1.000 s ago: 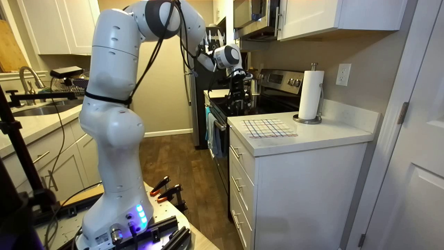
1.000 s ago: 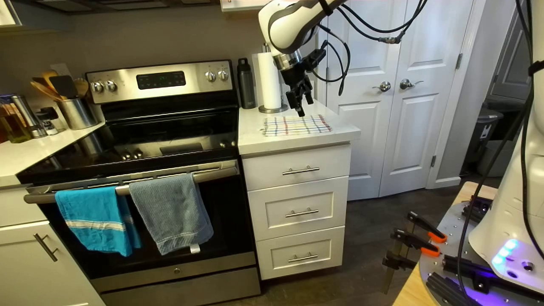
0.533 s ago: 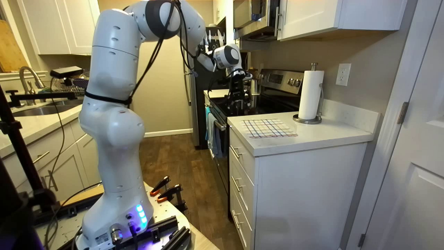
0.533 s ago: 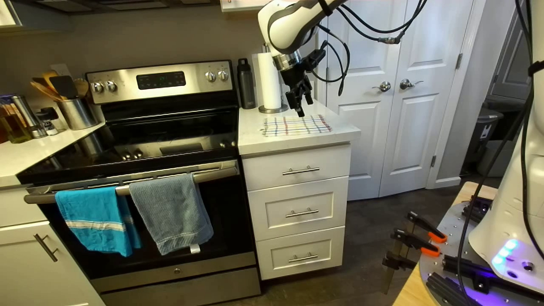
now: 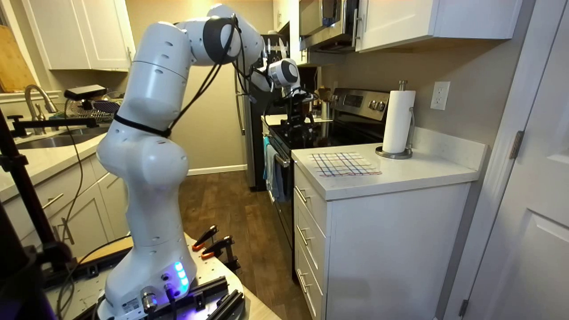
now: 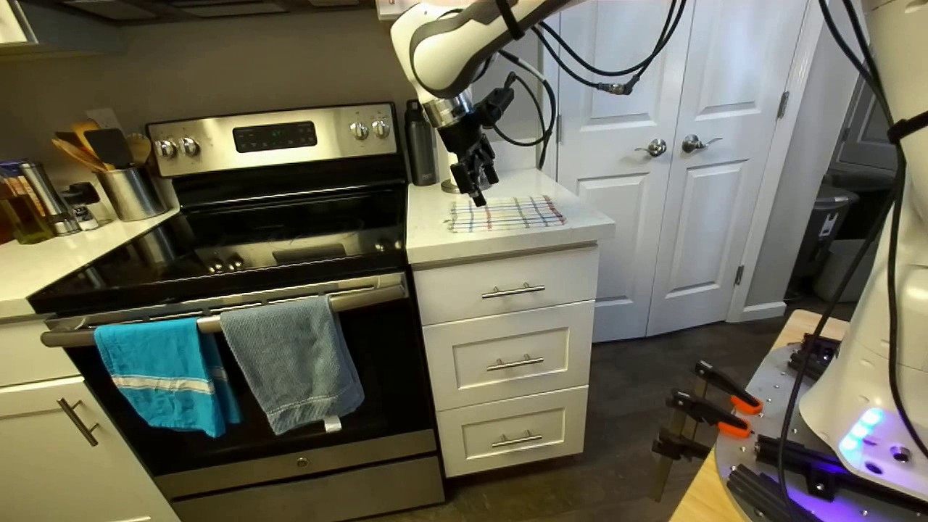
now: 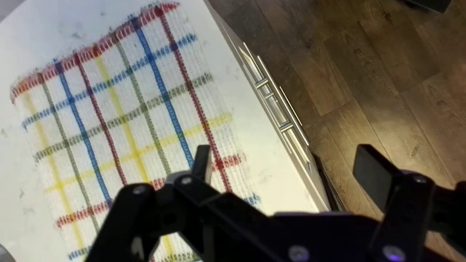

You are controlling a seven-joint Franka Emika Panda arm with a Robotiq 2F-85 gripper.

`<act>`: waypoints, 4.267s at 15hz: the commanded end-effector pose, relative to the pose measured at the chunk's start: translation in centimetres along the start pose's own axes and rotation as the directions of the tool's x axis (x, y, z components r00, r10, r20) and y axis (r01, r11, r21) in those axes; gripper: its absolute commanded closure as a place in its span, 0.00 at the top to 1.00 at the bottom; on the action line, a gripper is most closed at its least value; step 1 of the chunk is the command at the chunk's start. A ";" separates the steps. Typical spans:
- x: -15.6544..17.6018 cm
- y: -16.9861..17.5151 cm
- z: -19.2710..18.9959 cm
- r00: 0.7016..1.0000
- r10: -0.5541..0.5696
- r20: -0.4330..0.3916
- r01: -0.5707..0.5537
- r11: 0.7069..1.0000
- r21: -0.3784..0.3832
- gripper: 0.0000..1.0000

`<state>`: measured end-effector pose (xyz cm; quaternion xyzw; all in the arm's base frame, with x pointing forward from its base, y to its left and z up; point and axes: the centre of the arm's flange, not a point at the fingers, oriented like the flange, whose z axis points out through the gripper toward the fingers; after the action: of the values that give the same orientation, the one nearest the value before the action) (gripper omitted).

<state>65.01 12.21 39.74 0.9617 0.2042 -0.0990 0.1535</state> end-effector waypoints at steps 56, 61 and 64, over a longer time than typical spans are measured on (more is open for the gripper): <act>10.3 -29.5 -5.9 0.687 -0.649 -0.326 0.726 0.597 0.342 1.00; 8.9 -31.4 -3.8 0.675 -0.696 -0.244 0.720 0.548 0.426 1.00; 7.7 -32.7 -3.4 0.673 -0.711 -0.207 0.704 0.528 0.476 1.00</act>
<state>59.96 44.14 32.53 0.8044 0.5490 -0.1755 -0.1441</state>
